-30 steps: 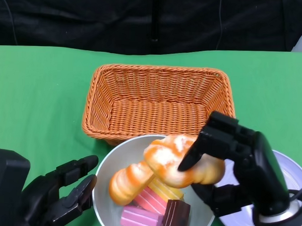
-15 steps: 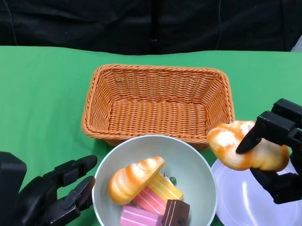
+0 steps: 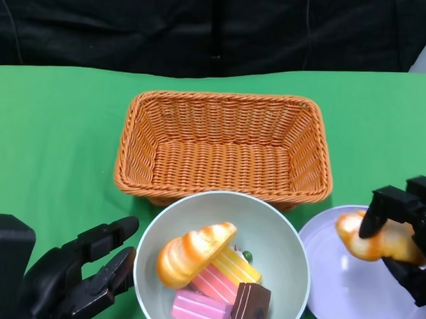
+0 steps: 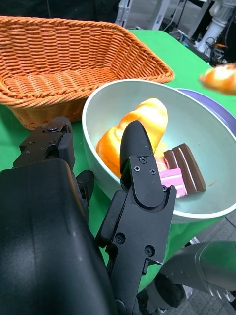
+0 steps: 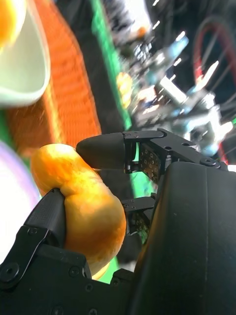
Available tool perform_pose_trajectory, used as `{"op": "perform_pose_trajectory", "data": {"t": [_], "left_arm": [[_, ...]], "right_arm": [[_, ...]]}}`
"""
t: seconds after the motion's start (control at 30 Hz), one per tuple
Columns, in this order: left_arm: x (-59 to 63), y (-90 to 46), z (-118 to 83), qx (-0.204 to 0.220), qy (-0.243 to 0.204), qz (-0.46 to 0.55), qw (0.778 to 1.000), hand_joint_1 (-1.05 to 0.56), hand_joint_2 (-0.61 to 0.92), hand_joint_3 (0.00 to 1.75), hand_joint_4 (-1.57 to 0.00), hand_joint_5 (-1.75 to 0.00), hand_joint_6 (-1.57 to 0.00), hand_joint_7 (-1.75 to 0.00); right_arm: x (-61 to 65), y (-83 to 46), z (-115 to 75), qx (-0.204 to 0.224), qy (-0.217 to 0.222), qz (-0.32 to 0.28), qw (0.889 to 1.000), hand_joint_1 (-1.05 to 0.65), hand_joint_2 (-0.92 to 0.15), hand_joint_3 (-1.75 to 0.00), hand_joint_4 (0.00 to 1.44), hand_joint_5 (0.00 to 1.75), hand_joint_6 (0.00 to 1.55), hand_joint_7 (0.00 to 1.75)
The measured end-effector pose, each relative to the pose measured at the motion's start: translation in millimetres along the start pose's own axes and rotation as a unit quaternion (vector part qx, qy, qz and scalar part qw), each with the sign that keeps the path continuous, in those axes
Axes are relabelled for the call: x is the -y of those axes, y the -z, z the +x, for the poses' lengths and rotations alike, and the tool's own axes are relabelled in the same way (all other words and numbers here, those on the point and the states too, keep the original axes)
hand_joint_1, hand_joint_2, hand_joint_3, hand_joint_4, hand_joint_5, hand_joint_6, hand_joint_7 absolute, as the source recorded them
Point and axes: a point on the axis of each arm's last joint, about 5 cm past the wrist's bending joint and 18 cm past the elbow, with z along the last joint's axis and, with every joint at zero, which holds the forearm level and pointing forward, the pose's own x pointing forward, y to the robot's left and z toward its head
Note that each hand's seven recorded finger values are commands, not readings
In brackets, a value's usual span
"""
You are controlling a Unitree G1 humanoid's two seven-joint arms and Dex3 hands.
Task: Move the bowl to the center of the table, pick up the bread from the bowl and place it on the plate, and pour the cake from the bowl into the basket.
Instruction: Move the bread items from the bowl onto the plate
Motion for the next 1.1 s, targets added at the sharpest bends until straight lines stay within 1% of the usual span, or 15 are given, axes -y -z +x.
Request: {"op": "perform_pose_trajectory", "data": {"t": [0.1,0.3,0.33,0.37,0.4,0.43,0.47,0.5,0.57,0.6,0.63,0.83,0.93,1.07,1.1], "left_arm": [[0.1,0.0,0.0,0.001,0.002,0.000,1.000,-0.56,0.92,0.48,-0.33,-0.36,-0.26,-0.01],[0.2,0.0,0.0,0.001,0.002,0.000,1.000,-0.56,0.92,0.48,-0.32,-0.37,-0.26,-0.01],[0.1,0.2,-0.1,0.001,0.002,0.000,1.000,-0.56,0.92,0.47,-0.33,-0.38,-0.26,-0.01],[0.3,0.2,0.1,0.000,0.002,0.001,1.000,-0.56,0.92,0.47,-0.33,-0.38,-0.26,-0.01],[0.4,0.3,0.1,0.000,0.002,0.001,1.000,-0.56,0.92,0.47,-0.32,-0.38,-0.26,-0.01],[0.4,0.4,0.0,0.000,0.002,0.001,1.000,-0.57,0.92,0.47,-0.32,-0.38,-0.26,-0.01],[0.5,0.4,0.0,0.000,0.002,0.001,1.000,-0.57,0.92,0.47,-0.32,-0.38,-0.26,-0.01],[0.4,0.5,0.0,0.000,0.002,0.000,1.000,-0.56,0.92,0.47,-0.31,-0.38,-0.26,-0.01],[0.5,0.5,0.0,0.000,0.002,0.000,1.000,-0.56,0.92,0.47,-0.31,-0.38,-0.26,-0.01],[0.5,0.4,-0.1,0.000,0.002,0.000,1.000,-0.56,0.92,0.47,-0.30,-0.38,-0.26,-0.01],[0.5,0.3,-0.1,0.000,0.002,0.001,1.000,-0.56,0.92,0.47,-0.30,-0.39,-0.26,-0.01],[0.6,-0.1,0.1,0.000,0.004,0.000,1.000,-0.55,0.92,0.47,-0.29,-0.39,-0.26,-0.01],[0.6,-0.2,0.2,0.000,0.004,0.000,1.000,-0.54,0.92,0.47,-0.29,-0.40,-0.26,-0.01],[0.7,-0.2,0.3,0.000,0.004,0.000,1.000,-0.54,0.92,0.47,-0.28,-0.41,-0.26,-0.01],[0.8,-0.2,0.3,0.000,0.004,0.000,1.000,-0.54,0.92,0.46,-0.29,-0.41,-0.26,-0.01]], "right_arm": [[-4.8,4.6,1.8,-0.009,-0.010,-0.013,1.000,0.05,-0.05,-1.53,1.00,1.75,0.93,1.50],[-5.1,6.6,3.3,-0.003,-0.010,-0.024,1.000,0.05,-0.06,-1.52,1.00,1.75,0.93,1.49],[-3.9,6.1,4.3,-0.011,-0.026,-0.025,0.999,-0.28,-0.32,-1.05,0.52,1.21,0.51,0.94],[-2.2,6.0,5.7,-0.025,-0.064,-0.029,0.997,-0.50,-0.66,-0.48,0.24,0.79,0.29,0.48],[-0.5,6.4,6.2,-0.042,-0.102,-0.033,0.993,-0.60,-0.79,-0.27,0.14,0.63,0.22,0.30],[1.1,6.0,6.4,-0.058,-0.141,-0.034,0.988,-0.69,-0.85,-0.18,0.07,0.53,0.18,0.20],[3.4,4.6,6.4,-0.071,-0.178,-0.034,0.981,-0.74,-0.89,-0.14,0.04,0.48,0.15,0.15],[6.6,2.5,6.3,-0.083,-0.209,-0.030,0.974,-0.80,-0.91,-0.13,0.01,0.42,0.13,0.11],[16.6,-4.5,6.9,-0.101,-0.267,-0.014,0.958,-0.85,-0.92,-0.14,0.00,0.37,0.12,0.08],[23.2,-9.4,7.6,-0.106,-0.288,-0.004,0.952,-0.86,-0.92,-0.15,0.00,0.31,0.10,0.06],[28.8,-14.5,8.8,-0.103,-0.299,0.006,0.948,-0.87,-0.92,-0.16,0.00,0.29,0.10,0.06],[49.2,-36.8,11.9,-0.086,-0.312,0.051,0.945,-0.90,-0.92,-0.18,0.00,0.24,0.09,0.04],[57.0,-45.8,11.5,-0.069,-0.306,0.069,0.947,-0.90,-0.92,-0.19,0.00,0.22,0.09,0.04],[63.9,-51.0,10.5,-0.055,-0.290,0.077,0.952,-0.89,-0.92,-0.19,0.01,0.23,0.11,0.05],[64.2,-51.8,10.1,-0.052,-0.281,0.081,0.955,-0.83,-0.92,-0.19,0.01,0.33,0.12,0.06]]}}
